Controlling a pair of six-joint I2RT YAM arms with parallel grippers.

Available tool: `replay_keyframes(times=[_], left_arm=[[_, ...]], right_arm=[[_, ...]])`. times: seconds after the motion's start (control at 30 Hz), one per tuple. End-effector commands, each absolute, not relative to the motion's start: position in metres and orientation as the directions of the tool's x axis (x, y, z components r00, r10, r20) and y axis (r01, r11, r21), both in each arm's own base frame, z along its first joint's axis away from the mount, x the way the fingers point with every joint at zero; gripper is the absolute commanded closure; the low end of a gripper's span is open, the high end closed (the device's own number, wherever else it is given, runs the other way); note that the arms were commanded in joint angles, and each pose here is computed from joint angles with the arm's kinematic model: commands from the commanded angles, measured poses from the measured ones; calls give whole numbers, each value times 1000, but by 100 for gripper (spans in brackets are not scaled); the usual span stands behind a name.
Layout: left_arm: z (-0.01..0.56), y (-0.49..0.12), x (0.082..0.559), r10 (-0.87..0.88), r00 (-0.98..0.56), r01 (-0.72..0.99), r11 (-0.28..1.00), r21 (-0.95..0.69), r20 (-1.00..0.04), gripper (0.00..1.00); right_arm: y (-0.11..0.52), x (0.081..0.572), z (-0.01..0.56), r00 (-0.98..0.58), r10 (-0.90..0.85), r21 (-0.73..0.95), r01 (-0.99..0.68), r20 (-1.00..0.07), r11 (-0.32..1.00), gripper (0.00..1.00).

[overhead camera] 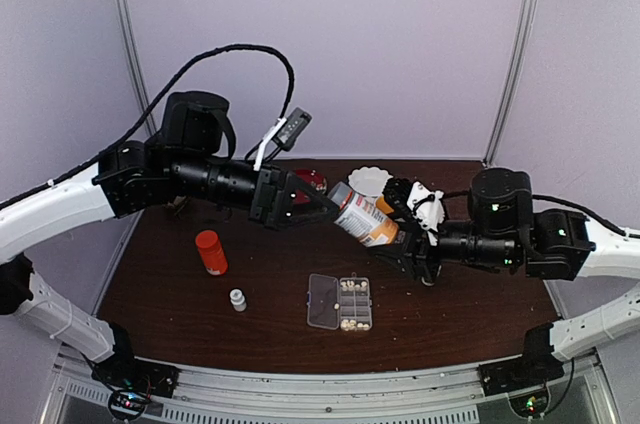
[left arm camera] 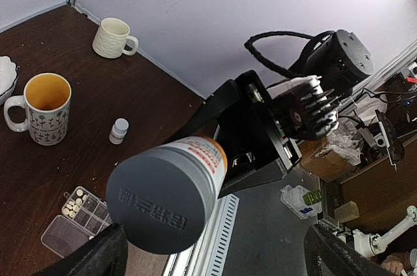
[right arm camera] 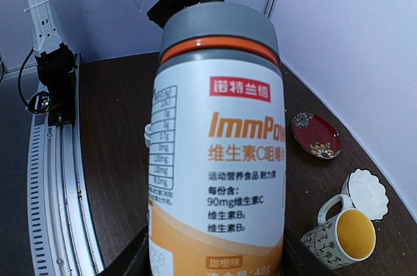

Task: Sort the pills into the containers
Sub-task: Screw the lid of the pill bottle onto the pill bottle.

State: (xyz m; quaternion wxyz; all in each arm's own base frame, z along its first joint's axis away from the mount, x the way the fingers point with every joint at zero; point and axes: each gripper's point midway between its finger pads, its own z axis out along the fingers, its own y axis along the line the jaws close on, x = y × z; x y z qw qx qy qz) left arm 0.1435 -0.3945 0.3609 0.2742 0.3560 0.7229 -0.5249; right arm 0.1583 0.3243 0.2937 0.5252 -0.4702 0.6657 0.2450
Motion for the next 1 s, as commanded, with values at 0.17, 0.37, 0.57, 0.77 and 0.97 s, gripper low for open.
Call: replay_keyframes(times=[0.17,0.37,0.57,0.77,0.97], left_arm=[[356,-398,148,253,-623,782,217,-584,-740,3],[343,-397,161,241,-678,734,283,-618,-695,3],[338,-399,169,217,-716,696,288,-657,-664,4],[339,-402,165,228,-713,701,249,-668,-663,16],[335,-405,159,255,-723,690,224,-688,-642,23]], right_arm=[[331,151,307,29,-353,-178,-900,-935,397,100],[328,151,307,35,-350,-183,-897,-936,401,100],[329,145,304,36,-350,-174,-912,-936,372,100],[334,143,301,30,-353,-162,-922,-935,351,100],[336,142,302,33,-343,-160,-923,-939,349,100]])
